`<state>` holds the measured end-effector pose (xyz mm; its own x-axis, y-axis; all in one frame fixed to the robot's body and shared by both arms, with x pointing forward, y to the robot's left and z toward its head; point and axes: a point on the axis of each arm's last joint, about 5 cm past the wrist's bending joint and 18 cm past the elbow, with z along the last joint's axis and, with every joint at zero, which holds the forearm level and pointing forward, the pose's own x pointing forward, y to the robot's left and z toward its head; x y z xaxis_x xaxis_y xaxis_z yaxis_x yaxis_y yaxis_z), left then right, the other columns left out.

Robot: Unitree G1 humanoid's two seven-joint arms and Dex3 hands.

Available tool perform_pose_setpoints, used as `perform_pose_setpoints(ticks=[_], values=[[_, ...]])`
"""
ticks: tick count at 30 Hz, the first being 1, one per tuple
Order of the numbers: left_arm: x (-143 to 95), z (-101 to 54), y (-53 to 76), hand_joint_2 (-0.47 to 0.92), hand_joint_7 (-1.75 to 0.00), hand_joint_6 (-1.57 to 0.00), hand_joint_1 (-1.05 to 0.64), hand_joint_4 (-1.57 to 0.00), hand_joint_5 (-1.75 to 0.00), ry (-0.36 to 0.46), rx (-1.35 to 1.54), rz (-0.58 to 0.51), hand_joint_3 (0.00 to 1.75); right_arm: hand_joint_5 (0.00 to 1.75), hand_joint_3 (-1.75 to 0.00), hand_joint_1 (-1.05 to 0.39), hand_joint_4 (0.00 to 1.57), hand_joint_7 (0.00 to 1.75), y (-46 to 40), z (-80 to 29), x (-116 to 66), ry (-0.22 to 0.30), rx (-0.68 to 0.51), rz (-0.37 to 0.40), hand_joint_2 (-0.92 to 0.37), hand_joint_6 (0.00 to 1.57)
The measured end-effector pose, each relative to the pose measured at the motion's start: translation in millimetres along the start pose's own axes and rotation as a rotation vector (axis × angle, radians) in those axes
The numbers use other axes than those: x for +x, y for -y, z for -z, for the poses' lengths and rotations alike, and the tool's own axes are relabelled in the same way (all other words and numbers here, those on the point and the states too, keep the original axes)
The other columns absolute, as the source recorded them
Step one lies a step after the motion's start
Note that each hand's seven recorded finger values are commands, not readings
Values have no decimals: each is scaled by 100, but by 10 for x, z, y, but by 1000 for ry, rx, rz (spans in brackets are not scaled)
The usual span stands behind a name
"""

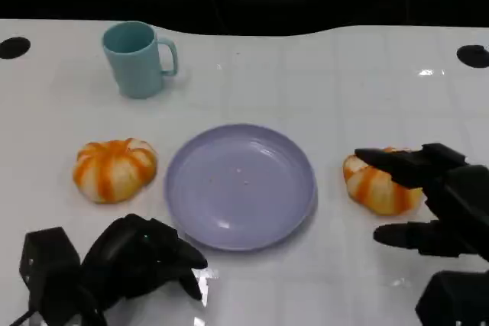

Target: Grasp the bread from the table and place it into the plate.

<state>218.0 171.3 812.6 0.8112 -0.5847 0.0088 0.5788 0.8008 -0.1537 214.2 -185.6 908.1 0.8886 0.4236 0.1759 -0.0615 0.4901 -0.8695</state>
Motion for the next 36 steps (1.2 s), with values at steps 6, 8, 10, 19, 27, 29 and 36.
perform_pose_setpoints(ticks=[6,8,10,19,27,29,36], values=[[4,1,5,83,-6,-157,-105,-126,-90,2,-1,1,0,37,0,-55,8,0,15,-4,155,-47,-134,-61,-90,29],[4,1,5,83,-6,-157,-105,-126,-91,1,-1,0,0,36,0,-55,8,0,1,10,184,-63,-157,-82,-89,28],[4,0,4,83,-6,-157,-105,-126,-91,2,-1,0,0,36,0,-56,9,0,-35,26,222,-77,-183,-110,-89,27],[1,2,3,83,-6,-157,-105,-126,-90,0,-3,-1,0,31,0,-58,10,0,-173,104,380,-113,-255,-181,-88,24],[0,3,6,84,-5,-156,-105,-125,-90,3,-1,-1,0,27,0,-58,12,0,-300,202,506,-142,-304,-231,-88,24],[1,3,7,84,-5,-157,-105,-126,-90,3,0,0,0,25,0,-58,13,0,-339,217,528,-150,-310,-246,-88,24],[2,2,9,84,-5,-156,-105,-125,-90,2,2,3,0,21,-1,-59,14,1,-394,241,593,-175,-312,-270,-91,25]])
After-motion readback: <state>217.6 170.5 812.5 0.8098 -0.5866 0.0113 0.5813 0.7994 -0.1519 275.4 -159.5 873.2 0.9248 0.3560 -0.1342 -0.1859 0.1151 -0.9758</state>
